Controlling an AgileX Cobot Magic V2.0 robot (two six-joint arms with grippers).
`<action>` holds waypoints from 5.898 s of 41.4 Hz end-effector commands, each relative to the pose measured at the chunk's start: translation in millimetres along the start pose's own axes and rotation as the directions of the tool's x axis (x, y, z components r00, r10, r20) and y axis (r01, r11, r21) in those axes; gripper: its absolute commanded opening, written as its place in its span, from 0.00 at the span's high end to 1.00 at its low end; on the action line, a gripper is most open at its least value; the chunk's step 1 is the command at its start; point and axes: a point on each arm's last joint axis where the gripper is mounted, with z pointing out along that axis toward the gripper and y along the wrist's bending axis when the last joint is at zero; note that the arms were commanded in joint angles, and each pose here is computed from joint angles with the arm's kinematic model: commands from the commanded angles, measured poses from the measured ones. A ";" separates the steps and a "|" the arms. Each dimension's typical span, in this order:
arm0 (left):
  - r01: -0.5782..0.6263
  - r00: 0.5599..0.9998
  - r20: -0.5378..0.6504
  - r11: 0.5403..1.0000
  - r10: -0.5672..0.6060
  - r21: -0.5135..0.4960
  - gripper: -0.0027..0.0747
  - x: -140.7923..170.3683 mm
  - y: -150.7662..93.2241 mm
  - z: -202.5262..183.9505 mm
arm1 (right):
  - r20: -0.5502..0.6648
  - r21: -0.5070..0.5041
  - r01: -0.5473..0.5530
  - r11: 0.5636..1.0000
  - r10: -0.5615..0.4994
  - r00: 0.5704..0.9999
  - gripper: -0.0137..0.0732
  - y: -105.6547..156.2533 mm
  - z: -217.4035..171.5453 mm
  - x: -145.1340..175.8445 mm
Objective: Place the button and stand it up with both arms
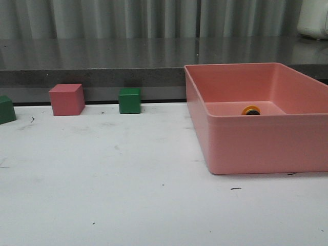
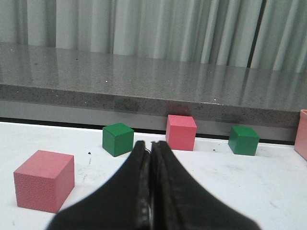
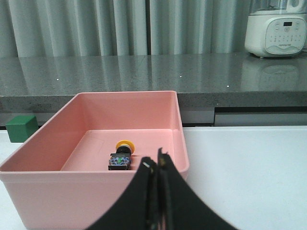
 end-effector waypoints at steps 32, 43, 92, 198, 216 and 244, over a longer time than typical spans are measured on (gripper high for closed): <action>0.007 0.974 0.226 1.000 -0.012 0.023 0.99 -18.7 -1.5 -4.2 | 0.174 0.002 0.006 1.000 -0.006 0.985 0.92 0.4 -3.6 -21.2; 0.004 0.963 0.269 0.999 -0.014 0.036 0.99 -91.4 -8.7 -22.3 | 0.139 -0.023 0.011 1.000 -0.008 0.990 0.92 8.6 -14.5 -91.2; -0.058 0.905 -0.423 0.998 0.049 -0.009 0.71 -150.8 -14.8 80.7 | -0.537 -0.015 0.065 0.998 -0.063 0.842 0.64 11.6 84.3 -120.3; -0.041 0.895 -0.446 0.999 0.034 -0.007 0.40 -148.9 -15.5 78.7 | -0.953 -0.035 0.036 0.999 -0.044 0.299 0.25 65.2 387.1 -12.3; -0.041 0.895 -0.446 0.999 0.034 -0.007 0.40 -148.9 -15.5 78.7 | -0.972 0.021 0.033 0.999 0.013 0.233 0.25 61.4 396.7 19.6; -0.041 0.895 -0.444 0.999 0.034 -0.007 0.40 -149.0 -15.5 78.8 | -0.973 0.019 0.017 1.000 0.014 0.231 0.55 67.7 395.2 -14.2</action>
